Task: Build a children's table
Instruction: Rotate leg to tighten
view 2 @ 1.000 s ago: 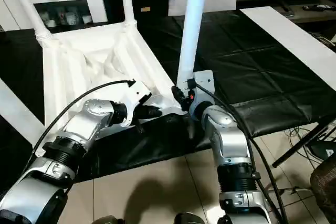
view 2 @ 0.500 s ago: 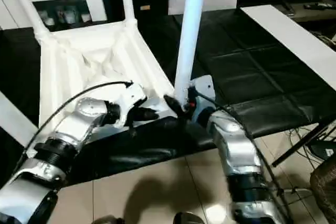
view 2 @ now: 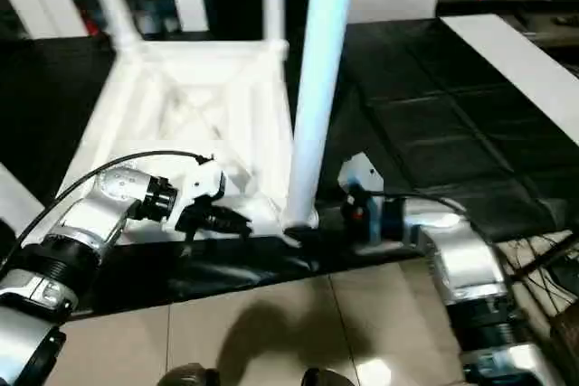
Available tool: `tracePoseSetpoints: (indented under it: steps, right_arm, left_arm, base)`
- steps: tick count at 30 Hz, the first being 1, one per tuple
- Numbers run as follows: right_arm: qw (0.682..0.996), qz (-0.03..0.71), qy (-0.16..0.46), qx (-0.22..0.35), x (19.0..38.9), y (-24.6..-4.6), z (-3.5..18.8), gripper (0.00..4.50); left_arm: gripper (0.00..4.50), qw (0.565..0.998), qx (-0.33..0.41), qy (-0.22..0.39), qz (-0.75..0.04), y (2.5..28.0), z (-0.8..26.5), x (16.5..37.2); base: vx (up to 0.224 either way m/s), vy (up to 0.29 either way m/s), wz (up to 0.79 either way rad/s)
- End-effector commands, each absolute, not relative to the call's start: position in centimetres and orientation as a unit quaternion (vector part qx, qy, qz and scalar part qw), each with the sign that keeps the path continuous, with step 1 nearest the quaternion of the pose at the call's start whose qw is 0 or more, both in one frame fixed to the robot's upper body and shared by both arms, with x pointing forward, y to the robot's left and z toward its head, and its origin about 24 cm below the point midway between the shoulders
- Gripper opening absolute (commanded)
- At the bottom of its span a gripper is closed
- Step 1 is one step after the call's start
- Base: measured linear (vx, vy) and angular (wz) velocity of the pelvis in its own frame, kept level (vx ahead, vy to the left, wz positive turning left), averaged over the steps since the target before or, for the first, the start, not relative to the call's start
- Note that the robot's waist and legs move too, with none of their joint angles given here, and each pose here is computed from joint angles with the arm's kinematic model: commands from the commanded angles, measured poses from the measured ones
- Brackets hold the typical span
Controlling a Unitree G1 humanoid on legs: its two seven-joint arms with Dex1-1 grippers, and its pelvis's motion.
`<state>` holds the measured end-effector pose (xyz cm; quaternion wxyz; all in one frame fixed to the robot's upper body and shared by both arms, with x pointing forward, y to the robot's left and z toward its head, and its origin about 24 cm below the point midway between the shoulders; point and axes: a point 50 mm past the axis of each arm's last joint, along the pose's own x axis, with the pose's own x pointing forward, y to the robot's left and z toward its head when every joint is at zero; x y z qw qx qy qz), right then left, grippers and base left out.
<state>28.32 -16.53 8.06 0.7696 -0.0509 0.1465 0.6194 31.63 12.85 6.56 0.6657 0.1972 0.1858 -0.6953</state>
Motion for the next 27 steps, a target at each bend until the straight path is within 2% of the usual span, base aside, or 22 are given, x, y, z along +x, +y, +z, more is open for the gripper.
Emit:
tracePoseSetpoints:
  steps: [1, 6, 8, 11, 13, 16, 22, 27]
  right_arm:
    - [0.746, 0.645, 0.151, -0.061, 28.26, -16.70, 8.19, 3.96]
    - [0.726, 0.666, 0.160, -0.061, 28.29, -16.80, 8.32, 3.57]
    - [0.717, 0.676, 0.161, -0.056, 28.28, -16.69, 8.52, 3.23]
    - [0.707, 0.686, 0.163, -0.054, 28.24, -16.59, 8.64, 3.11]
    - [0.694, 0.699, 0.165, -0.051, 28.19, -16.44, 8.75, 2.80]
    - [0.686, 0.707, 0.164, -0.050, 28.22, -16.31, 8.80, 2.71]
    - [0.675, 0.717, 0.170, -0.041, 28.19, -16.16, 8.94, 2.14]
    - [0.672, 0.720, 0.172, -0.030, 28.01, -16.05, 8.94, 2.04]
  left_arm:
    - [0.00, 0.602, 0.217, 0.166, -0.750, 11.54, 7.44, 31.13]
    - [0.00, 0.582, 0.226, 0.169, -0.763, 11.69, 7.56, 31.07]
    - [0.00, 0.577, 0.228, 0.171, -0.766, 11.82, 7.65, 31.08]
    - [0.00, 0.571, 0.229, 0.173, -0.769, 11.95, 7.69, 31.09]
    - [0.00, 0.564, 0.233, 0.175, -0.773, 12.03, 7.75, 31.10]
    - [0.00, 0.559, 0.237, 0.176, -0.775, 12.01, 7.75, 31.10]
    - [0.00, 0.558, 0.238, 0.177, -0.775, 11.96, 7.78, 31.27]
    - [0.00, 0.563, 0.234, 0.179, -0.772, 12.10, 7.78, 31.42]
  base:
    - [0.000, 0.000, 0.00]
    - [0.000, 0.000, 0.00]
    - [0.000, 0.000, 0.00]
    - [0.000, 0.000, 0.00]
    - [0.000, 0.000, 0.00]
    - [0.000, 0.000, 0.00]
    - [0.000, 0.000, 0.00]
    - [0.000, 0.000, 0.00]
